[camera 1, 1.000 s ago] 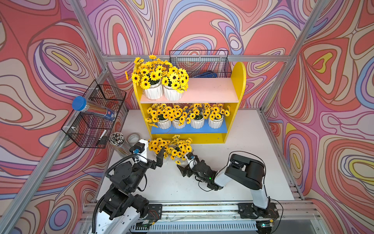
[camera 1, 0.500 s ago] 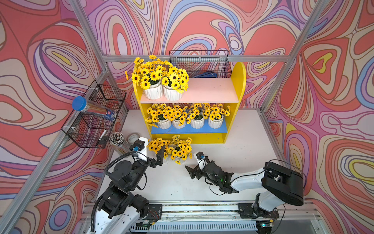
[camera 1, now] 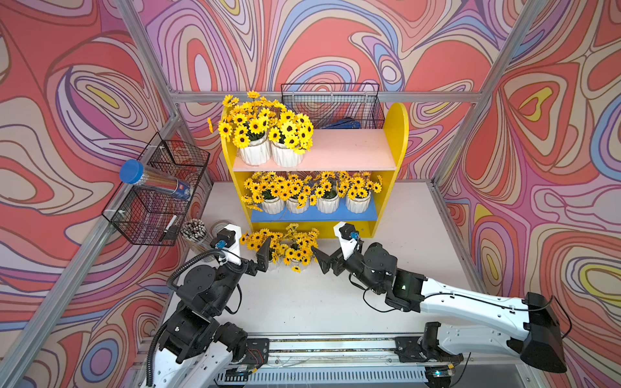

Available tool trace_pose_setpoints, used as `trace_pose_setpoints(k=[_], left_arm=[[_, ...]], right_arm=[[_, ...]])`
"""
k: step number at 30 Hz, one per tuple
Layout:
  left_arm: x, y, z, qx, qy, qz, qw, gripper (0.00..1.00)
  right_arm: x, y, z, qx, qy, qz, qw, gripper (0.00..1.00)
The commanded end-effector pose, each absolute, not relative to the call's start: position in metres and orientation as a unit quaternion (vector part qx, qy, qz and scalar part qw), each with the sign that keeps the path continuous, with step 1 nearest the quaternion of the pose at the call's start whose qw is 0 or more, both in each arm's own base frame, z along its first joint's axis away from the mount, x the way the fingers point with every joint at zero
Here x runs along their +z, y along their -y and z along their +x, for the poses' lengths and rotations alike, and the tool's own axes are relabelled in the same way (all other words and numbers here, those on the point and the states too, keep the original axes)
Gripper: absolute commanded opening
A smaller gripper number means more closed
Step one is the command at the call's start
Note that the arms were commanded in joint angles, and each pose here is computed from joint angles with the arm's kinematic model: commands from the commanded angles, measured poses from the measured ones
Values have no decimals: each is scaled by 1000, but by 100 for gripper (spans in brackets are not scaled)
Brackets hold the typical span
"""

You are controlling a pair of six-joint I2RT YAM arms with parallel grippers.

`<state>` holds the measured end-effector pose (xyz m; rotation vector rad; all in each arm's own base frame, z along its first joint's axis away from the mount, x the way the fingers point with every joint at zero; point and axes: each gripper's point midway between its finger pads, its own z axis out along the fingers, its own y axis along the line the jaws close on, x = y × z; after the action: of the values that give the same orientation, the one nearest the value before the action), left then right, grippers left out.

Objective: Take the sunflower pots off the shelves
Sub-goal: Pick up the sunflower pot from the shelf.

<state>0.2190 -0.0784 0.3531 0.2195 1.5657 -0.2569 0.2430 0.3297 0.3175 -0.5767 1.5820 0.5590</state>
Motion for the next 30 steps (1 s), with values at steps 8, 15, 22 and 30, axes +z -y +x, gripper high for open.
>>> trace_pose_setpoints(k=[8, 15, 22, 30], left_arm=[[348, 67, 219, -86, -692, 85, 711, 100], [344, 65, 216, -89, -689, 81, 715, 100], [344, 67, 216, -94, -686, 83, 717, 100], [383, 79, 235, -109, -693, 79, 708, 100]], right_arm=[[429, -360, 318, 205, -613, -243, 723, 98], [465, -380, 369, 213, -593, -255, 733, 98], [478, -390, 398, 211, -585, -266, 737, 98], [469, -381, 392, 203, -591, -272, 732, 98]])
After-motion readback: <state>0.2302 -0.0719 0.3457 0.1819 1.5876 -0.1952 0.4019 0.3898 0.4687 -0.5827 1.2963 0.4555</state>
